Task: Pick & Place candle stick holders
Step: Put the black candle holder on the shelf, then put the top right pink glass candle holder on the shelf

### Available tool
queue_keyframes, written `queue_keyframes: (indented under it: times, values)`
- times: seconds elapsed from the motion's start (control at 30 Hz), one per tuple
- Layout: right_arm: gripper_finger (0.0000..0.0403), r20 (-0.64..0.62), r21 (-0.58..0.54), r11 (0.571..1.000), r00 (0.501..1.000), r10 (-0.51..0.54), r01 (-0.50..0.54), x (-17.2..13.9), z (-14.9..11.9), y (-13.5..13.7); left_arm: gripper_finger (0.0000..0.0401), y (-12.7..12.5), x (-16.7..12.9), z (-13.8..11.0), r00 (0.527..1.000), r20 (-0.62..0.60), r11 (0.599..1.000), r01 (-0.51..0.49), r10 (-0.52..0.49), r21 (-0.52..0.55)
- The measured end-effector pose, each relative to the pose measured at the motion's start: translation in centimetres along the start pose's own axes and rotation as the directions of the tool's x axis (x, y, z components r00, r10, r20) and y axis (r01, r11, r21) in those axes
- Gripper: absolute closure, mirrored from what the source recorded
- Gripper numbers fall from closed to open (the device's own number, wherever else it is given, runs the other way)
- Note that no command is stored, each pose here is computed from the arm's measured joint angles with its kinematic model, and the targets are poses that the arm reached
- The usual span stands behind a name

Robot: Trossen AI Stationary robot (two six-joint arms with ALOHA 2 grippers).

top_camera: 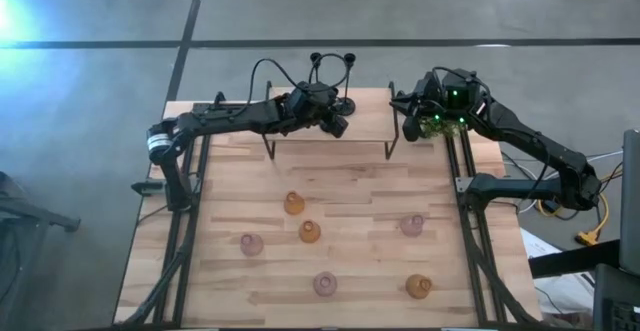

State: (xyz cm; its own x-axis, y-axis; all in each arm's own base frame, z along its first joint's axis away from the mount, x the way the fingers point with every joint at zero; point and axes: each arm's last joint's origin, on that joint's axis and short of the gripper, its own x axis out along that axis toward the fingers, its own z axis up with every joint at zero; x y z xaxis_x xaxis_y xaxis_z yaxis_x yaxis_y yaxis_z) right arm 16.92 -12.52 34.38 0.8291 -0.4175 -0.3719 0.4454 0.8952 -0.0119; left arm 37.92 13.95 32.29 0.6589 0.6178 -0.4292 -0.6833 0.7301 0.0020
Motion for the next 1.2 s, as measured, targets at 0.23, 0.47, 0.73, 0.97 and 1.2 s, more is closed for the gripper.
queue_keyframes:
  times: [0.23,0.47,0.73,0.97,1.2]
  values:
    - [0.0355,0.000,0.000,1.000,1.000,0.000,0.000,0.0,0.0,0.0,0.0279,0.0,0.0,-0.2,1.000,-0.013,1.000,-0.004,0.004,0.004]
    - [0.0355,0.000,0.000,1.000,1.000,0.000,0.000,0.0,0.0,0.0,0.0215,0.0,0.0,-0.3,0.999,-0.032,1.000,0.006,-0.005,0.008]
    - [0.0355,0.000,0.000,1.000,1.000,0.000,0.000,0.0,0.0,0.0,0.0178,0.5,-1.7,0.0,0.994,-0.089,0.998,0.067,-0.066,0.016]
    - [0.0355,-0.009,0.005,1.000,1.000,0.002,-0.001,0.0,-0.1,0.0,0.0181,1.6,-5.0,1.0,0.992,-0.100,0.997,0.073,-0.071,0.016]
    - [0.0355,-0.055,0.018,1.000,0.998,0.007,-0.006,0.0,-0.5,0.1,0.0181,3.0,-9.0,1.3,0.980,-0.171,0.994,0.103,-0.099,0.018]
